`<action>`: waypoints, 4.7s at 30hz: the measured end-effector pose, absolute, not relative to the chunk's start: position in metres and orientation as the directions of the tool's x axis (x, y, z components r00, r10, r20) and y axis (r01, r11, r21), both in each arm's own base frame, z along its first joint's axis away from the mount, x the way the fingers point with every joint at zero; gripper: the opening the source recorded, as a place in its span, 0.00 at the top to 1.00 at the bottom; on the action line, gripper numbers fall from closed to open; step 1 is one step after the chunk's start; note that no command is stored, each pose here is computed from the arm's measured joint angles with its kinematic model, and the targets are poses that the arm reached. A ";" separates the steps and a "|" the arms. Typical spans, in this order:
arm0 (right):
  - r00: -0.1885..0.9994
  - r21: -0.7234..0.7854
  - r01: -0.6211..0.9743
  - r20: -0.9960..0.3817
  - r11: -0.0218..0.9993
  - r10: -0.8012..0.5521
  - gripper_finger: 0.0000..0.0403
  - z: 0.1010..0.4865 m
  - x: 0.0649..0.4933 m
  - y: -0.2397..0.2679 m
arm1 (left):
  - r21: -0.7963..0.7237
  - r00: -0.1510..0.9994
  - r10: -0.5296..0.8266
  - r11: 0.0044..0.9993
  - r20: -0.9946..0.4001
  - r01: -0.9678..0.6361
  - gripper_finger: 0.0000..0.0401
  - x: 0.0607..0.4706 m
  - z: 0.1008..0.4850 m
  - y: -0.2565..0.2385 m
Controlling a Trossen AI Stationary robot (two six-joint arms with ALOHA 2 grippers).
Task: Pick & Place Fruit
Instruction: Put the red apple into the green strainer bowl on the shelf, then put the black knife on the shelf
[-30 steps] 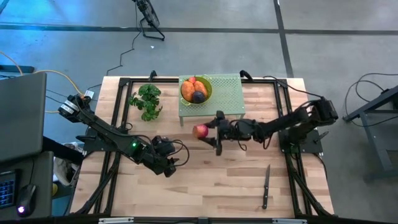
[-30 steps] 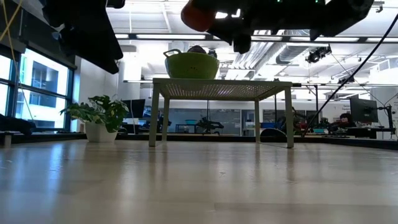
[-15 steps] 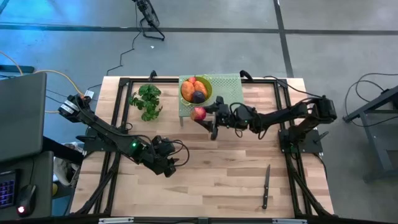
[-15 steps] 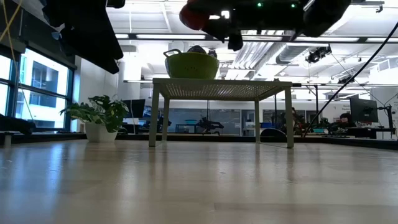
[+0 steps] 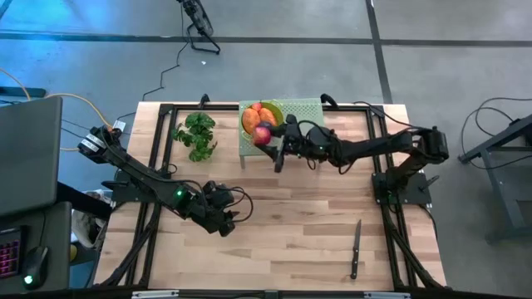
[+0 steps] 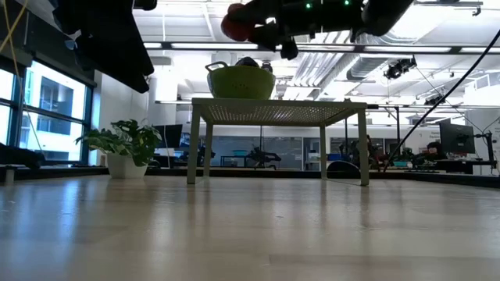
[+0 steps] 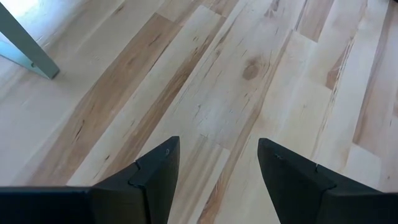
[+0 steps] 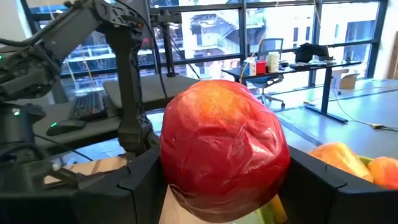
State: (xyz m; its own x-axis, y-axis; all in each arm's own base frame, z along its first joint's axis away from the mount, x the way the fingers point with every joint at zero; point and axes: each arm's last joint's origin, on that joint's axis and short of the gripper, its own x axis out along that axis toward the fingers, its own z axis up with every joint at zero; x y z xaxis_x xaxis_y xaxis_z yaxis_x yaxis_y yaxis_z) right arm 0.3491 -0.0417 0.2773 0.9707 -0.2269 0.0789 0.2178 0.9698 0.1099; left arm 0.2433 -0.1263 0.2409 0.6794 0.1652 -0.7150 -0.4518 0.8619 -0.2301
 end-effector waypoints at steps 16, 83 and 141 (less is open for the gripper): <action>0.923 0.107 0.385 -0.027 0.917 -0.384 0.40 0.308 0.309 -0.106 | -0.227 0.679 0.165 0.864 -0.715 -0.449 0.47 0.243 0.241 -0.126; 0.924 0.137 0.360 -0.188 0.923 -0.333 0.20 0.274 0.315 -0.131 | -0.224 0.686 0.165 0.870 -0.709 -0.440 0.47 0.244 0.241 -0.127; 0.904 0.450 0.131 -0.421 0.883 0.081 0.04 0.308 0.269 0.039 | -0.227 0.688 0.163 0.869 -0.707 -0.439 0.47 0.244 0.242 -0.127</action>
